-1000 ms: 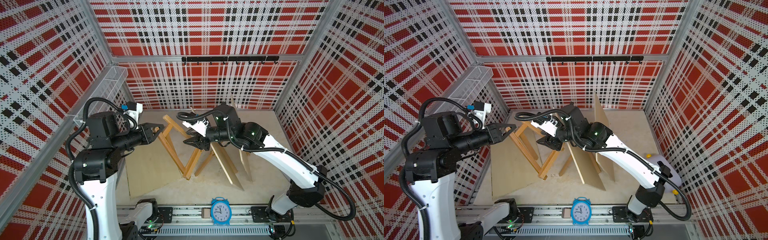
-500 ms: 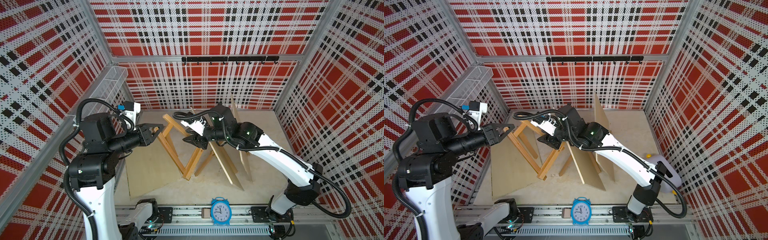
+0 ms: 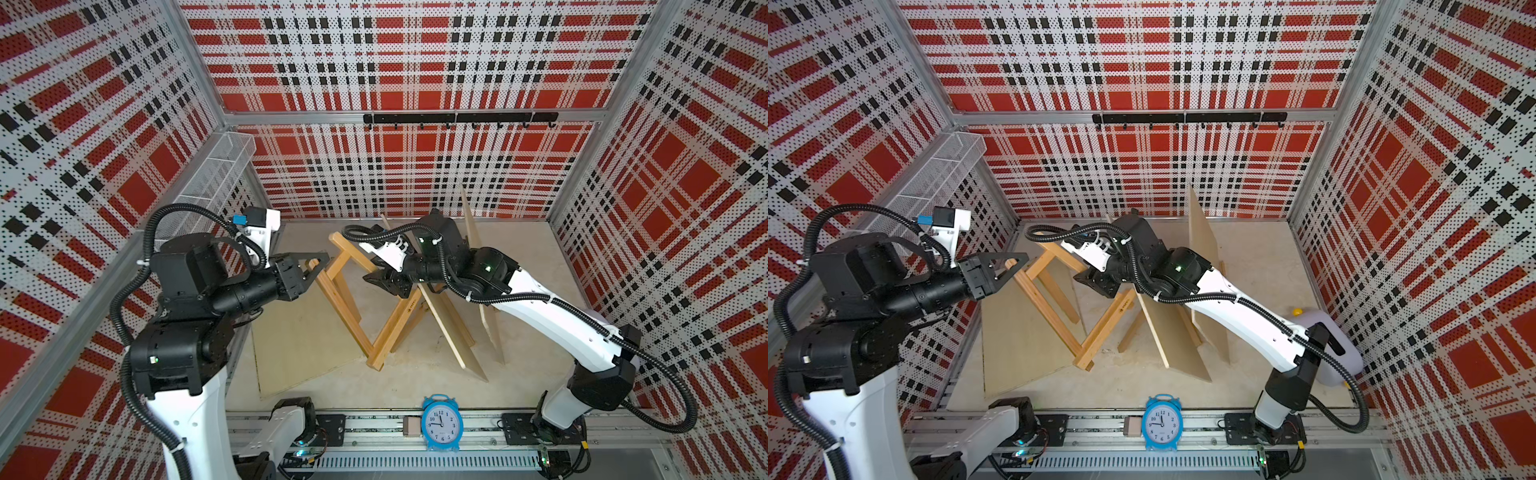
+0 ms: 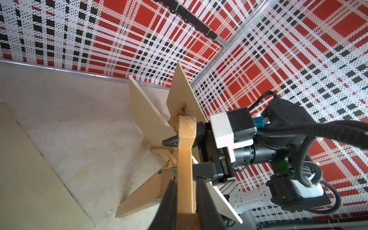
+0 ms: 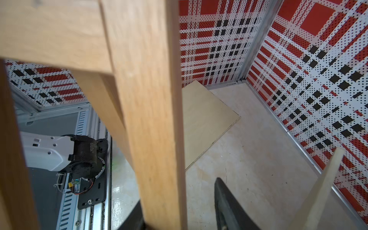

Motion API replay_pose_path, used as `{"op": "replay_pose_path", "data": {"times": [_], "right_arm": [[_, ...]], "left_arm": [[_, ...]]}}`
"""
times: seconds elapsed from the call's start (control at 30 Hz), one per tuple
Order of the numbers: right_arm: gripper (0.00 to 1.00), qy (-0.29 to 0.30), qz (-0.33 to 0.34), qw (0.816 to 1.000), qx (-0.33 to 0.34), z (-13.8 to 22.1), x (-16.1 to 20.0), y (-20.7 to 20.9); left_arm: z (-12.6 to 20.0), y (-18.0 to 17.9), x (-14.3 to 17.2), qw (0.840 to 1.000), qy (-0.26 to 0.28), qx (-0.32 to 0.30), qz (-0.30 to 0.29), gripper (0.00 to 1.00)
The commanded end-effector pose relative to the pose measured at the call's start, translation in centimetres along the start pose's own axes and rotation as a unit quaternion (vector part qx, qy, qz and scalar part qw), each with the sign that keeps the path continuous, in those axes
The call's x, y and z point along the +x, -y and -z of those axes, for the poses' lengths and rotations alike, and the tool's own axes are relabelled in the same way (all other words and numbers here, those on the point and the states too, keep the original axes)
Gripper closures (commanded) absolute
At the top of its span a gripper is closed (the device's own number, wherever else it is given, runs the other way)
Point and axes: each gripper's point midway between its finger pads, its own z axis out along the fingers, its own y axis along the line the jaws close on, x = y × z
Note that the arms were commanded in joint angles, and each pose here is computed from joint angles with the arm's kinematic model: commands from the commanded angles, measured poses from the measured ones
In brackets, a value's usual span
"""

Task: Disassemble the easel
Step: Pick up the easel at the center of the board.

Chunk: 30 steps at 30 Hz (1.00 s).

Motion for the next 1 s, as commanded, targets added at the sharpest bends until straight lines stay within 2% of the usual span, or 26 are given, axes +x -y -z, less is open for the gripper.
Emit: {"op": "replay_pose_path", "data": {"times": [0.0,0.1,0.23,0.4,0.47,0.53,0.63,0.8,0.97], "right_arm": [[0.62,0.035,0.015,0.999,0.014,1.5,-2.0,0.2],[0.8,0.026,0.014,1.0,0.001,1.2,-1.6,-0.2],[0.86,0.044,0.009,0.999,0.002,2.0,-2.5,-0.3],[0.91,0.079,-0.001,0.997,0.007,4.1,-4.7,-0.2],[0.91,0.091,-0.008,0.996,0.012,4.9,-5.5,-0.1],[0.91,0.107,-0.015,0.994,0.012,5.9,-6.6,-0.1],[0.91,0.132,-0.025,0.991,0.006,7.4,-8.2,-0.3],[0.91,0.176,-0.044,0.983,-0.003,10.4,-10.3,-0.5],[0.91,0.207,-0.053,0.977,-0.012,12.3,-11.7,-0.7]], "left_arm": [[0.3,1.6,-0.8,0.999,0.012,0.029,-0.014,1.0],[0.4,1.7,-1.0,0.999,0.015,0.031,-0.016,1.0],[0.3,1.1,-1.0,1.0,0.017,0.017,-0.01,1.0],[0.6,0.5,-1.4,0.999,0.035,-0.007,-0.008,0.6],[1.3,0.9,-2.0,0.998,0.057,-0.01,-0.017,0.47],[2.0,1.7,-2.8,0.996,0.08,-0.008,-0.029,0.41],[2.9,2.0,-3.9,0.993,0.111,-0.023,-0.038,0.41],[4.4,-0.8,-4.6,0.98,0.161,-0.113,-0.02,0.66],[2.3,-3.9,-2.7,0.984,0.125,-0.127,0.024,0.72]]}}
